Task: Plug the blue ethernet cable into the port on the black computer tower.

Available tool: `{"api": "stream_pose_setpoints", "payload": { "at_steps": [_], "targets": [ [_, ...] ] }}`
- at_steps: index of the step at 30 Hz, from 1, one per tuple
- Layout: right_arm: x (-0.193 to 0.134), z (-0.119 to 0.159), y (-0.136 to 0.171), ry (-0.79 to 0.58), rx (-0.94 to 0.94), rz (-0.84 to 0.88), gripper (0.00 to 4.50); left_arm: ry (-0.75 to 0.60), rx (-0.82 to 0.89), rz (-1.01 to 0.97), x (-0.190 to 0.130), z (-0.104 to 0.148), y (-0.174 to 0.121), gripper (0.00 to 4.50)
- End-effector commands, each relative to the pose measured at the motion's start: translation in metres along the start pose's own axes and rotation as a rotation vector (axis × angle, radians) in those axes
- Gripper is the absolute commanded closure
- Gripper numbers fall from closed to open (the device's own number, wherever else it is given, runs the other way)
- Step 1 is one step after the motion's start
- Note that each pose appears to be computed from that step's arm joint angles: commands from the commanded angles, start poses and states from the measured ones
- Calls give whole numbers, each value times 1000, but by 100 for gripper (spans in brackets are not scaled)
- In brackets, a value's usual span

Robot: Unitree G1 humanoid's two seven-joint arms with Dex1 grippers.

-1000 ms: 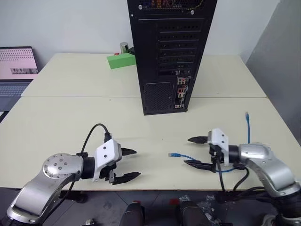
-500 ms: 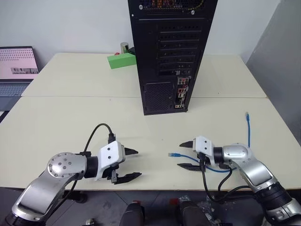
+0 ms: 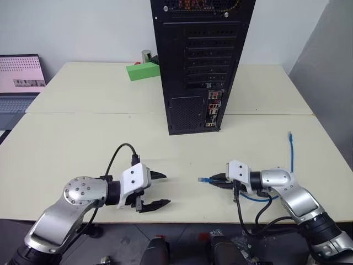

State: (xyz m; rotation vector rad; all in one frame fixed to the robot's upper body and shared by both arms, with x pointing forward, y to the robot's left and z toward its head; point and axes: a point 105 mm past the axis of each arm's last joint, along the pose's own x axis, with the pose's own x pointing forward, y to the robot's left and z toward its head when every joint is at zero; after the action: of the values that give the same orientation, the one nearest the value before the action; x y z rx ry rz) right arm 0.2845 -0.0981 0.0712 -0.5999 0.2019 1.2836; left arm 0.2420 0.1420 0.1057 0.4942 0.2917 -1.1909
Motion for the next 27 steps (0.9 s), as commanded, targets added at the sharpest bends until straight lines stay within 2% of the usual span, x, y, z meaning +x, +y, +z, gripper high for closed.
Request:
{"api": "stream_pose_setpoints", "payload": {
  "at_steps": [1,14,23,26,27],
  "targets": [
    [3,13,-4,-2,-45,7,444,-43,44,1,6,9,6,58],
    [23,45,-12,-39,-45,28,446,-103,122,-58,41,14,30,58],
    [26,52,-15,-49,-60,22,446,-142,130,-123,60,15,26,58],
    [24,55,-15,-56,-59,19,446,-150,131,-127,62,14,26,102],
    [24,56,-16,-57,-59,19,446,-152,132,-125,63,14,27,138]
  ]
}}
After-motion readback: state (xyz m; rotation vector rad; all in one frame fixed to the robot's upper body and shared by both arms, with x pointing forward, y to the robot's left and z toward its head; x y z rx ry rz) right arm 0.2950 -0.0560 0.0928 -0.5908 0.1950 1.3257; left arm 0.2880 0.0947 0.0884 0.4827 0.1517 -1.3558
